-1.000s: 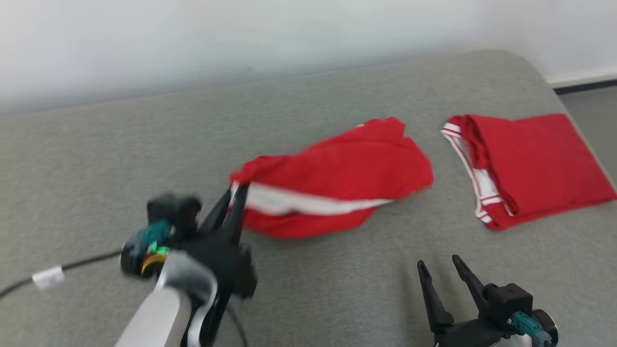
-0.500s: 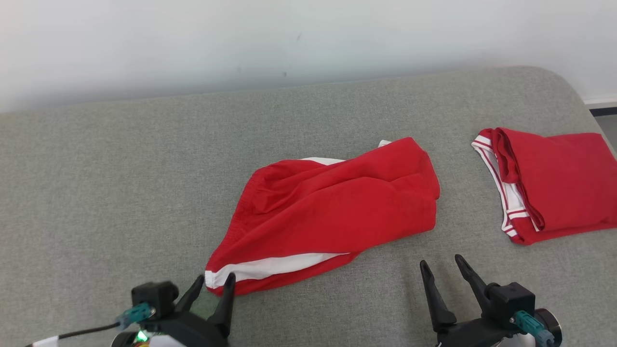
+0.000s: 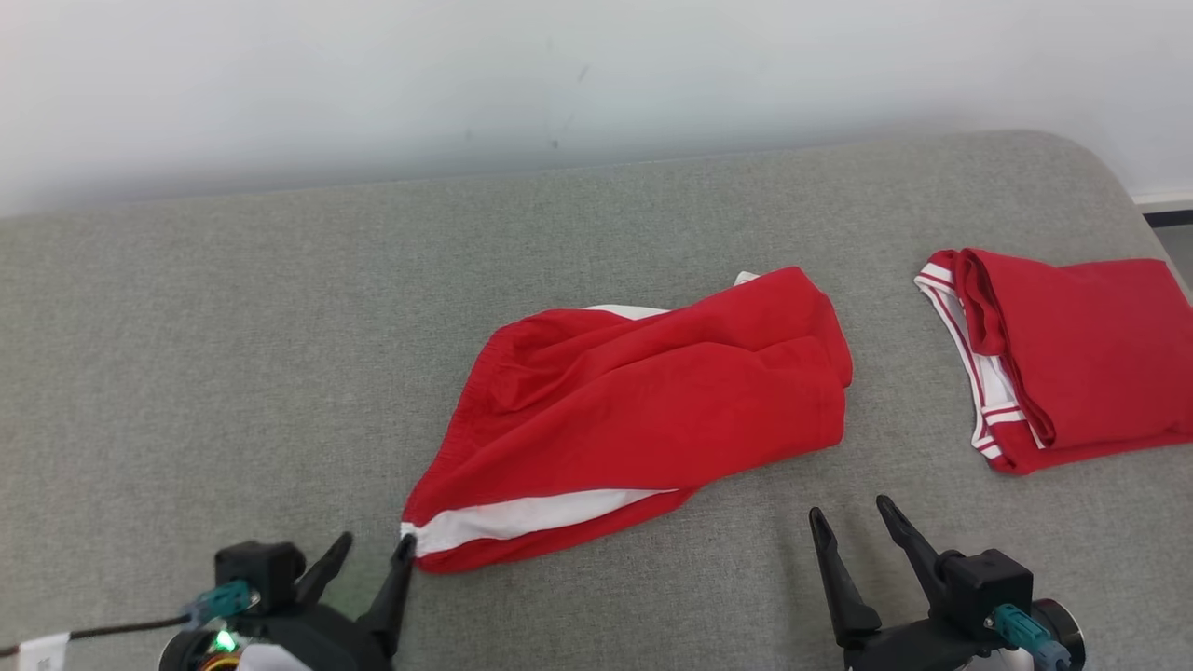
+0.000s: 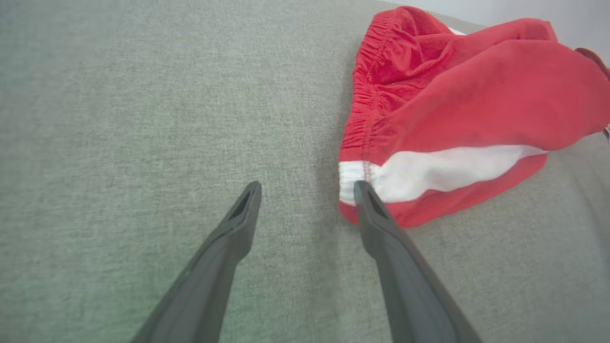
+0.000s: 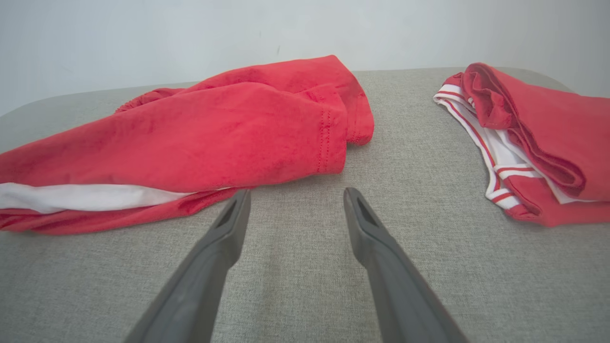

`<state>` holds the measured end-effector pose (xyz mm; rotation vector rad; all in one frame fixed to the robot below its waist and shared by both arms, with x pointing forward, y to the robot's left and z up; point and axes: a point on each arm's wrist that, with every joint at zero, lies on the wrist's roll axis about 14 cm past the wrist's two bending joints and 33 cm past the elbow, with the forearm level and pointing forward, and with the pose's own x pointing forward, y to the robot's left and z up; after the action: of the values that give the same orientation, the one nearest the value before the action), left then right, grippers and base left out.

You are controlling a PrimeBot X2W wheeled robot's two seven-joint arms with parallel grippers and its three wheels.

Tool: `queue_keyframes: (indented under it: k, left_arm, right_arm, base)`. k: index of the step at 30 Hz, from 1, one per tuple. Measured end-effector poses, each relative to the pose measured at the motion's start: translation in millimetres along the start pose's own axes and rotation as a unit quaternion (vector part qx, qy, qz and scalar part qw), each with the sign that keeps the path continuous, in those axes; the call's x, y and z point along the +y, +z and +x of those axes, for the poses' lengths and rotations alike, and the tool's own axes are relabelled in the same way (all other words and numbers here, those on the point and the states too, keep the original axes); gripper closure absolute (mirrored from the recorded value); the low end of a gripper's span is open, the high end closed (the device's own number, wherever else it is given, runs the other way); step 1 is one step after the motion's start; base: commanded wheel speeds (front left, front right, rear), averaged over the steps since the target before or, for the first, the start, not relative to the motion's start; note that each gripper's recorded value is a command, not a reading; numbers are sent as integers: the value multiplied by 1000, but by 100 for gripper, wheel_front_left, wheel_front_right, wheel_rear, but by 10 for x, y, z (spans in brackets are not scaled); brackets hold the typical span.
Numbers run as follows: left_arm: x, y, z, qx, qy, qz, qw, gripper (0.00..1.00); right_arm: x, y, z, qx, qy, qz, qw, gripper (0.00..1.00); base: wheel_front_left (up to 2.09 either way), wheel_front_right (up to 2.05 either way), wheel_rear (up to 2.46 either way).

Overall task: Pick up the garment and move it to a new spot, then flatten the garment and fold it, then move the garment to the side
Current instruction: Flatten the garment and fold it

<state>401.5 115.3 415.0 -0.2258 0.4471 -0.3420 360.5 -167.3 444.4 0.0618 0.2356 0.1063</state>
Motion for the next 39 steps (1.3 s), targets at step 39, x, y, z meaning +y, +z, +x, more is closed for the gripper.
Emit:
queue_keyframes:
  k: [39]
  left_arm:
    - [64, 404, -493, -177, 54, 56, 981, 0]
  right_arm:
    - [-189, -2, 788, 98, -19, -23, 995, 0]
  base:
    - [0, 0, 0]
